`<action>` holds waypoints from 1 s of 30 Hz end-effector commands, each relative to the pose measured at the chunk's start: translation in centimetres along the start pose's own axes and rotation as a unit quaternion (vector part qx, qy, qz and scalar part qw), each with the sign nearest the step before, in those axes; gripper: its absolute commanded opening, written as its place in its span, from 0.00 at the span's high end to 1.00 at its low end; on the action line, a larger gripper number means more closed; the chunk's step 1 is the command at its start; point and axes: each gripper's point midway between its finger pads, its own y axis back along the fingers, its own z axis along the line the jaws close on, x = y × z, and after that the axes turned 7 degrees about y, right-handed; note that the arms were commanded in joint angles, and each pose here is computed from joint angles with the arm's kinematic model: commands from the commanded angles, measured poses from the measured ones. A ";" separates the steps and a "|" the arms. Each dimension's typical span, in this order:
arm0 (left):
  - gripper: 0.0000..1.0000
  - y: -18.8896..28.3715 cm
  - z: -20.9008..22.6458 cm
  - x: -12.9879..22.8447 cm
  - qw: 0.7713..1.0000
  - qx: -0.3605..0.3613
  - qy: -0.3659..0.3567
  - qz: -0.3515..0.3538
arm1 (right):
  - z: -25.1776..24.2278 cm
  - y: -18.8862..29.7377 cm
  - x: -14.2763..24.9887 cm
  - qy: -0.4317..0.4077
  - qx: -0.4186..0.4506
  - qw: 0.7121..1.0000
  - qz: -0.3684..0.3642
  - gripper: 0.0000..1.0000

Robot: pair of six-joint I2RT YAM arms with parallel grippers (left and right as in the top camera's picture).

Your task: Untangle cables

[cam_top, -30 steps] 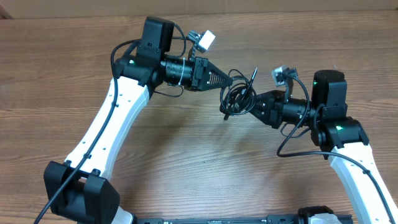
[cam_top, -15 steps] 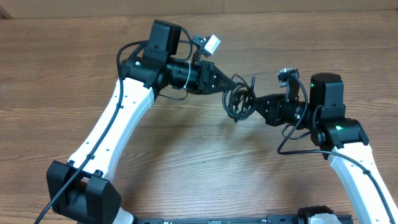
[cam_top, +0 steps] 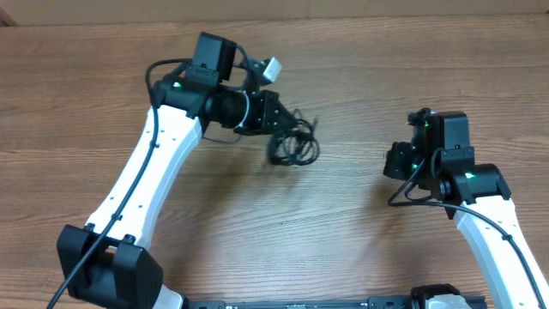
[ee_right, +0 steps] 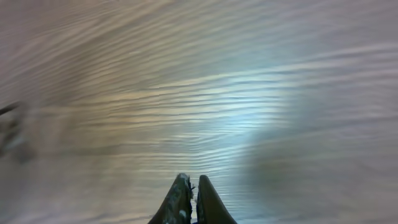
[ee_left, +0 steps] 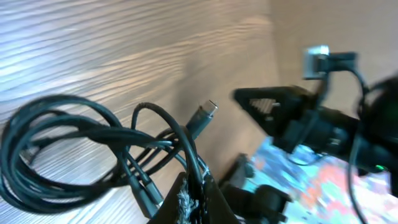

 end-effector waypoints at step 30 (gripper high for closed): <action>0.96 7.0 -1.7 0.2 0.997 -0.016 -0.008 -0.078 | 12.4 5.3 0.6 0.173 -0.388 0.905 -0.031 0.37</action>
